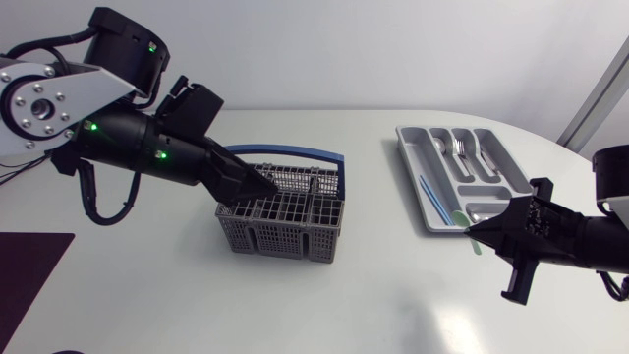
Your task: Unload the cutlery basket into the drawer organizer.
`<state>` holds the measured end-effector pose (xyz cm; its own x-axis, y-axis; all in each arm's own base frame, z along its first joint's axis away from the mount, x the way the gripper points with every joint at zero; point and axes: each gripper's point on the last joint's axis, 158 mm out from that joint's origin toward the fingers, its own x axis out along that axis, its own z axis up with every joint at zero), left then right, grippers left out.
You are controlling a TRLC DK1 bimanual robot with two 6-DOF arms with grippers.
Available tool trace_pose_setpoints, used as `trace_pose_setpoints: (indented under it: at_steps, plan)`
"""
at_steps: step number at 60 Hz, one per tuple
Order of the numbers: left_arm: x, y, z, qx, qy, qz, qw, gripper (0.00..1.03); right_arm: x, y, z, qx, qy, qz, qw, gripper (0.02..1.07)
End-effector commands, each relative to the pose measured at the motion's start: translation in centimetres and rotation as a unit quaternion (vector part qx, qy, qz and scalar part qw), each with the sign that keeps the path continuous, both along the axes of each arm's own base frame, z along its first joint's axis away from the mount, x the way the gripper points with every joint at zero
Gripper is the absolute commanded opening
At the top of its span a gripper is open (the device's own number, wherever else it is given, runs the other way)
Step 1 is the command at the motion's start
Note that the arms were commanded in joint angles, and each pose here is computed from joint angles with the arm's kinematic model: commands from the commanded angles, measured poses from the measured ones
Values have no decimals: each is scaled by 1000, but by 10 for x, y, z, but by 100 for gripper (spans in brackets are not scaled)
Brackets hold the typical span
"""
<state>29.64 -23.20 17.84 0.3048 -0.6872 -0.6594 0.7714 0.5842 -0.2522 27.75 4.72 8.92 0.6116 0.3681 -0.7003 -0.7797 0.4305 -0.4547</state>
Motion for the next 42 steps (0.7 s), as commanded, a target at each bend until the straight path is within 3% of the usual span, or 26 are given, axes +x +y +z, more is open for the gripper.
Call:
trace_pose_setpoints:
  at_steps: [1, 21, 42]
  plan:
    - [-4, 10, -8, 4, 6, 11, 1000, 80, 8, -16, -11, -19, 1, 3, 1000, 8]
    - [-2, 24, -8, 5, 0, 27, 1000, 80, 59, -88, -5, -100, -67, -33, 992, 8]
    - [-5, 28, -8, 5, -4, 30, 1000, 80, 107, -151, -40, -204, -102, -62, 972, 8]
